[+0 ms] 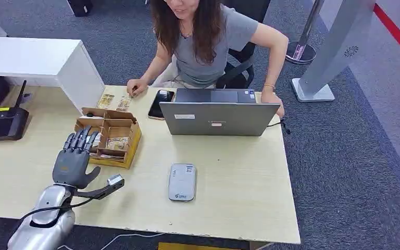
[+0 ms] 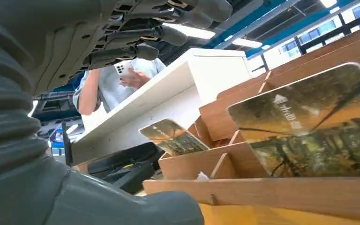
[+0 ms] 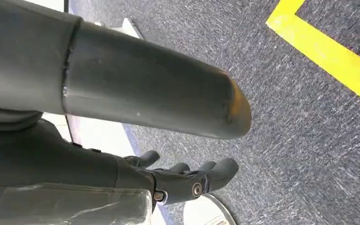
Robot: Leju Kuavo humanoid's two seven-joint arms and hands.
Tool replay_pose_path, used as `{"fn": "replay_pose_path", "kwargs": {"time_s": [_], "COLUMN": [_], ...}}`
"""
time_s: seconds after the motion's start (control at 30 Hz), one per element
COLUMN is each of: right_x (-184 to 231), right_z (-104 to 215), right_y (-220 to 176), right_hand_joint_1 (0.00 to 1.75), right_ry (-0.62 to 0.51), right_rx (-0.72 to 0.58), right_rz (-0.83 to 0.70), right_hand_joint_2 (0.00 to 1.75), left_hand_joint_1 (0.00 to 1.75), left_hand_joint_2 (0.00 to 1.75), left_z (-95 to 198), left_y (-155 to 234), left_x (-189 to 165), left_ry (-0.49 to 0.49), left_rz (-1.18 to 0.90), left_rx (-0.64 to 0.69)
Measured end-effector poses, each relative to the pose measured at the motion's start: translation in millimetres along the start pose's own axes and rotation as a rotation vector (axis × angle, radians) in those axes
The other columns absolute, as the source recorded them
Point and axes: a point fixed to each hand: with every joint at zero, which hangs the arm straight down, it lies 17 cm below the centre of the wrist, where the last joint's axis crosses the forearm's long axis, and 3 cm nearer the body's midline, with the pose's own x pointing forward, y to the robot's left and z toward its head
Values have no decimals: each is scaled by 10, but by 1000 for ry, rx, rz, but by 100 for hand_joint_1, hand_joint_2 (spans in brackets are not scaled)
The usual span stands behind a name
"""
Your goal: Pass the card to the sensor for recognition and then transmit it.
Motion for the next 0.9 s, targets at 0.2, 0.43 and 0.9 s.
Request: {"fn": "replay_pose_path", "kwargs": {"time_s": [0.2,0.43,0.9], "right_x": [38,56,66], "right_z": [-5,-6,-5], "right_y": [-28,-41,-41], "right_hand_joint_1": [0,0,0], "right_ry": [-8,-12,-16], "right_rx": [-1,-2,-2], "right_rz": [9,13,22], "right_hand_joint_2": [0,0,0], "left_hand_joint_1": [0,0,0], "left_hand_joint_2": [175,175,175], "left_z": [-95,-148,-188], "left_y": [28,9,-37], "left_x": [98,236,462], "left_ry": [-5,-20,-43], "left_rz": [19,42,81], "left_rx": [8,7,0]}}
